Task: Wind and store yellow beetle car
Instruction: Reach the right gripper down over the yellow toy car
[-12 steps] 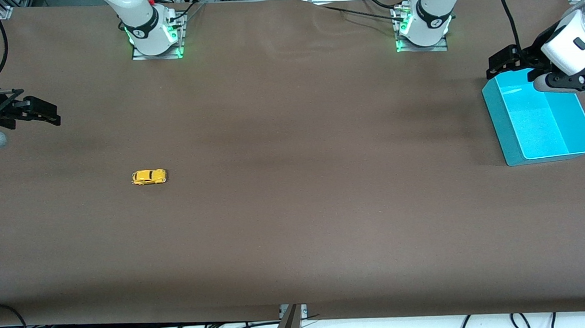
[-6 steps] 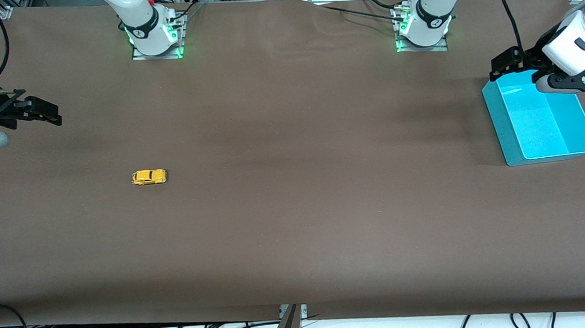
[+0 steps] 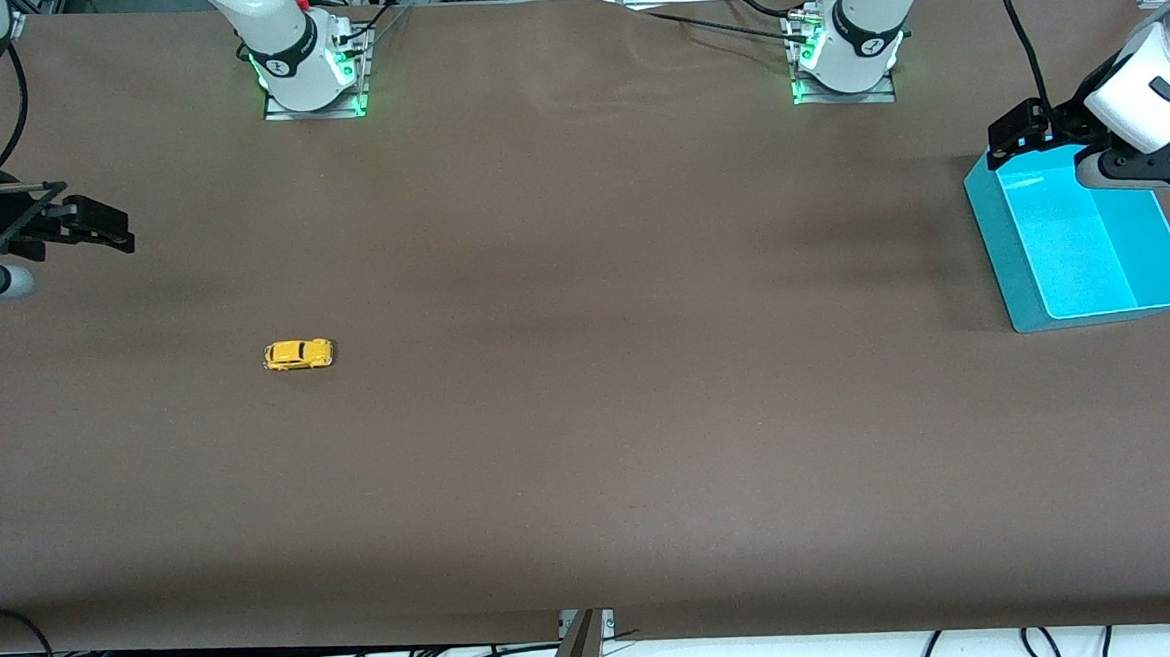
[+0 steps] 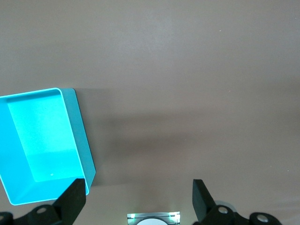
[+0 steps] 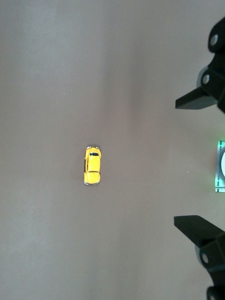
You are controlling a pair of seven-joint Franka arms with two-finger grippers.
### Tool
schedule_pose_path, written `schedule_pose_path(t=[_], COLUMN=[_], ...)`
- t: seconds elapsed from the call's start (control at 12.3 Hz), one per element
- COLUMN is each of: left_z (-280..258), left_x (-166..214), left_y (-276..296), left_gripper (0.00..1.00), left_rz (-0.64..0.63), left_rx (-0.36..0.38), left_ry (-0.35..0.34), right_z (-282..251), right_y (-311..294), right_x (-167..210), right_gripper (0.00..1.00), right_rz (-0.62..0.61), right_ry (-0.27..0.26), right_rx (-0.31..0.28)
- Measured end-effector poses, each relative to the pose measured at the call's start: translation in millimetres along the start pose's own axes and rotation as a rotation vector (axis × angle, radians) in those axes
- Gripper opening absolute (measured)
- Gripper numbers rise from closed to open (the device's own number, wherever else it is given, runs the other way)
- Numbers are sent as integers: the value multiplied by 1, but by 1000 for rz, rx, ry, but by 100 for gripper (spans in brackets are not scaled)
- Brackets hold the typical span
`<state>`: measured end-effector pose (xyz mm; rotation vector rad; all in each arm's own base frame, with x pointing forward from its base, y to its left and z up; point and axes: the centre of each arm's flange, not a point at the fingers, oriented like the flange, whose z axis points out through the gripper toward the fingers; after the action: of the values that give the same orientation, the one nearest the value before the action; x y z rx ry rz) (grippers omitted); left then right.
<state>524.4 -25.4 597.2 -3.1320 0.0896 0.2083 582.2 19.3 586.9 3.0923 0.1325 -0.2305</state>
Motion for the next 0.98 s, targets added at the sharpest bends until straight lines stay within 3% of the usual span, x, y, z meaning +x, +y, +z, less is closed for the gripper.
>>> schedule_pose_path(t=[0.65,0.98], left_z=[-4,-5], left_x=[4,6], left_y=[0,0], left_gripper=[100,100], left_rz=[-3,-4], left_rx=[0,0], left_ry=[40,57], right_z=[15,50], right_y=[-36,-47], right_x=[2,11], right_gripper=[100,100], right_rz=[-62,-155], right_ry=[-70,-178], right_rx=[-9,-8])
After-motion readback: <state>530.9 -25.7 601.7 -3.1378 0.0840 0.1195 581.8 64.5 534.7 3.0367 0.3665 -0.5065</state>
